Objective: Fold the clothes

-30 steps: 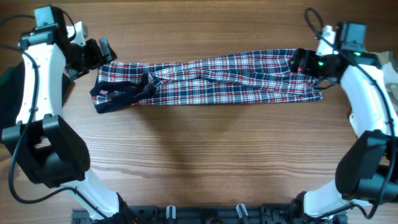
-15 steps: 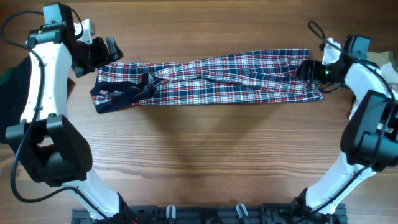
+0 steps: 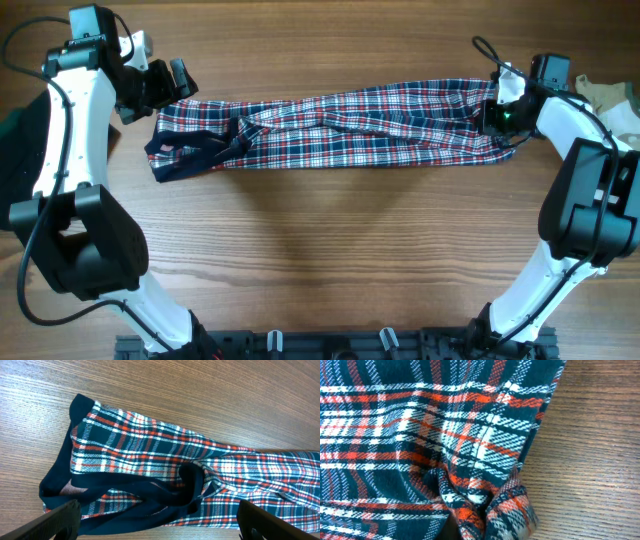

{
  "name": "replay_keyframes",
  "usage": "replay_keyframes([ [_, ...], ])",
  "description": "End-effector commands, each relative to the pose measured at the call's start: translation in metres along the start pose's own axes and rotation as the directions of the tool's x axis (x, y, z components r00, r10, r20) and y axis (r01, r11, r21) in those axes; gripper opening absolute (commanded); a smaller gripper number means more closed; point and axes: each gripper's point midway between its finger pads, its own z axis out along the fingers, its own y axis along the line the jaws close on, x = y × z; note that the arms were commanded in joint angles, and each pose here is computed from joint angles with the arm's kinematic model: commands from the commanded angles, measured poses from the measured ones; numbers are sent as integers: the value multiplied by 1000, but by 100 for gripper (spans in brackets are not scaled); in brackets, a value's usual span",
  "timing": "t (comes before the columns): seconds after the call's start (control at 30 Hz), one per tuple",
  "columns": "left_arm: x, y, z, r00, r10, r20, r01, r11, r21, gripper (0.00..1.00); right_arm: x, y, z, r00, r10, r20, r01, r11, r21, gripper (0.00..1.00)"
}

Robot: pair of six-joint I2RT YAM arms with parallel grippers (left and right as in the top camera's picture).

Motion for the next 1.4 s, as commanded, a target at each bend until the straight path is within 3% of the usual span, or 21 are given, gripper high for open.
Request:
replay_keyframes([
  [0.0,4,0,6,1000,7,-19,-7,1000,13,100,-12,-24,-10,996,90,20,-92,986,136,4],
  [0.3,4,0,6,1000,7,-19,-7,1000,13,100,-20,-125,-60,978,167,128,-200,925,323,4],
  [0.47,4,0,6,1000,7,-19,-7,1000,13,100,-50,-134,-108,986,103,127,-142,927,347,4],
  [0.57,4,0,6,1000,7,-19,-7,1000,13,100,-76,-104,-125,994,11,108,-46,942,333,4],
  [0.73,4,0,6,1000,7,-19,-7,1000,13,100,-108,6,-130,979,-178,97,147,954,260,4],
  [0.97,4,0,6,1000,7,-19,-7,1000,13,100,-70,157,-101,930,-365,-47,368,925,94,4],
  [1.13,4,0,6,1000,7,-19,-7,1000,13,99,-43,207,-89,886,-451,-107,456,890,25,4],
  [1.37,4,0,6,1000,7,-19,-7,1000,13,100,-11,241,-58,876,-471,-102,457,879,-134,4],
])
